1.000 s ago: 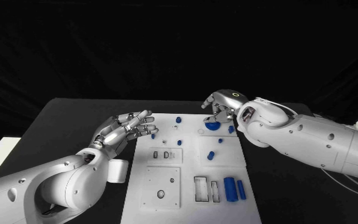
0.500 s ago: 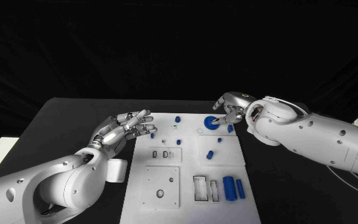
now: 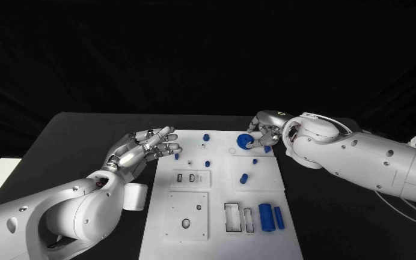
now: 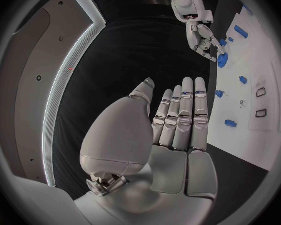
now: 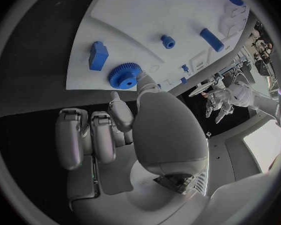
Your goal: Assemble the parts on the task board
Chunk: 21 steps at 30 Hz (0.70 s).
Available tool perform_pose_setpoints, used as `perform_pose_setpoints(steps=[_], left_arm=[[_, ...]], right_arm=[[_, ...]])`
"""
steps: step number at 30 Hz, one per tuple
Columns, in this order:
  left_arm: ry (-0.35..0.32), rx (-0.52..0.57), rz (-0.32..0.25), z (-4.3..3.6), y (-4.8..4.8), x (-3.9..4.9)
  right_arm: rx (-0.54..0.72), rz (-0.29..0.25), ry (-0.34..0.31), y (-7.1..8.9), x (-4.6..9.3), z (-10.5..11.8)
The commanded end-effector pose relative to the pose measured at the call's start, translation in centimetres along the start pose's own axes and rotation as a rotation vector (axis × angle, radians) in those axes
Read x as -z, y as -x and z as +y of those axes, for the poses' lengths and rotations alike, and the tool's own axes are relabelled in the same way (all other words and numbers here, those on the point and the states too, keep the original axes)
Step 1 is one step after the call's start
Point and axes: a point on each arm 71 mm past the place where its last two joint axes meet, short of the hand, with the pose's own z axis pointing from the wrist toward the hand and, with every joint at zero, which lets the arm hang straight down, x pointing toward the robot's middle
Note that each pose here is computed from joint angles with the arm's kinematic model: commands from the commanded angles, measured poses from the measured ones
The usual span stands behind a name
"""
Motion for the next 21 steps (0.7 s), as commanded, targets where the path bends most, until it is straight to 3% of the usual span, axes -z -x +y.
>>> perform_pose_setpoints(steps=[1,21], left_arm=[[-0.007,0.006,0.023,-0.1,-0.25,-0.03],[-0.003,0.008,0.025,-0.06,-0.25,-0.06]], right_arm=[[0.032,0.021,0.016,-0.41,-0.08,0.31],[0.038,0.013,0.033,-0.95,-0.58,0.79]])
